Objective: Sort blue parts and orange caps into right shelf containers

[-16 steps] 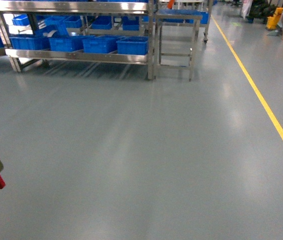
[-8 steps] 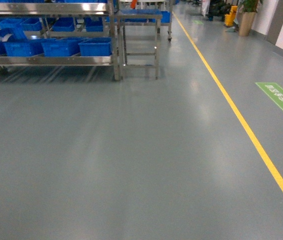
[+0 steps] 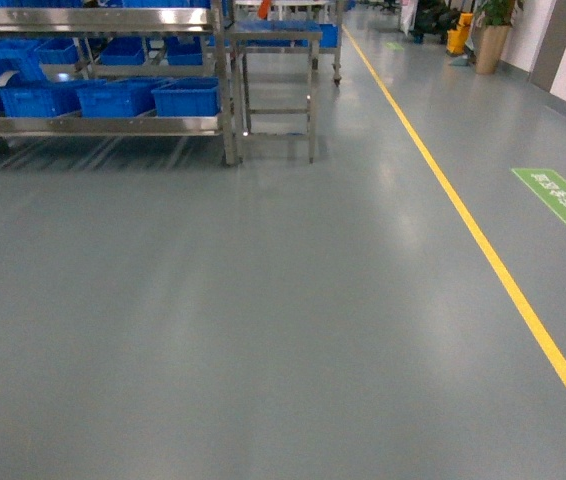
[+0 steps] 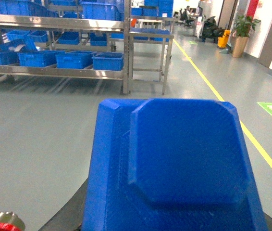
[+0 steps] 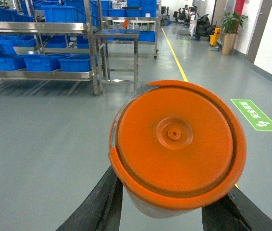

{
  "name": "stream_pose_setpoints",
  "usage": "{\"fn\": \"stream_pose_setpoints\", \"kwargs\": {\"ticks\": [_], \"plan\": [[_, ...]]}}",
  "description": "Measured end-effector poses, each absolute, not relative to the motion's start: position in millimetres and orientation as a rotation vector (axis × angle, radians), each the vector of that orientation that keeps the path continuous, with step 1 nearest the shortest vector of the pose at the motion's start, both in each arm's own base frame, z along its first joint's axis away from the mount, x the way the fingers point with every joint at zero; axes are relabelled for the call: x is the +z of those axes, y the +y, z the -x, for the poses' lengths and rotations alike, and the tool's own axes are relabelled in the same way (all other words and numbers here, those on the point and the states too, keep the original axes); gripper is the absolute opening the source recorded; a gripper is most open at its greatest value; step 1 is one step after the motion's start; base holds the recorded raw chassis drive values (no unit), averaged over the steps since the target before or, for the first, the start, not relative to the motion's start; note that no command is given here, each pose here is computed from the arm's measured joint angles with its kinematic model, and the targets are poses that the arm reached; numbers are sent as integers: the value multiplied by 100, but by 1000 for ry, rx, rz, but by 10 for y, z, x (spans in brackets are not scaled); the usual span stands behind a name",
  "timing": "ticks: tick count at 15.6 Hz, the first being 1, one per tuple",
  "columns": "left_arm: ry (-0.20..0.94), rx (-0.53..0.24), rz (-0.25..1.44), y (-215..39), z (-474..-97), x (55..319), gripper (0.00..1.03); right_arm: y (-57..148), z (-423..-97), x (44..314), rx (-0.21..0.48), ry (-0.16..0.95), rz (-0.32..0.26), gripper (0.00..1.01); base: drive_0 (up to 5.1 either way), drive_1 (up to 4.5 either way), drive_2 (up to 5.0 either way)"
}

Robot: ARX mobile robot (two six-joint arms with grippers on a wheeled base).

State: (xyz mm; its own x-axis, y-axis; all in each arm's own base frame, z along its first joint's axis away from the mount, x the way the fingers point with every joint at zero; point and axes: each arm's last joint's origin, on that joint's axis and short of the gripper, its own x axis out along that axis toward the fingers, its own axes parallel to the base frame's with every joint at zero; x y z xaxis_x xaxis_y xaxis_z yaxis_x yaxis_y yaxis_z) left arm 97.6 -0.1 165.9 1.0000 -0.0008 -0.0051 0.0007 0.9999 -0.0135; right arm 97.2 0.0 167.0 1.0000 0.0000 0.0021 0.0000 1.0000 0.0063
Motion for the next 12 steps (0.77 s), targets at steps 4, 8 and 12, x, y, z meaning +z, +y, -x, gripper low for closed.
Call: {"fn": "stream_pose_setpoints", "kwargs": {"ticks": [4, 8, 12], "plan": [[3, -1, 14, -1, -976, 1661, 42, 0, -972, 1669, 0, -1, -7, 40, 23, 442, -395], [5, 0, 14, -1, -976, 1660, 42, 0, -972, 1671, 0, -3, -7, 40, -5, 415, -424], [6, 0, 14, -1, -976, 1659, 42, 0, -972, 1671, 0, -3, -6, 40, -2, 421, -426]]}}
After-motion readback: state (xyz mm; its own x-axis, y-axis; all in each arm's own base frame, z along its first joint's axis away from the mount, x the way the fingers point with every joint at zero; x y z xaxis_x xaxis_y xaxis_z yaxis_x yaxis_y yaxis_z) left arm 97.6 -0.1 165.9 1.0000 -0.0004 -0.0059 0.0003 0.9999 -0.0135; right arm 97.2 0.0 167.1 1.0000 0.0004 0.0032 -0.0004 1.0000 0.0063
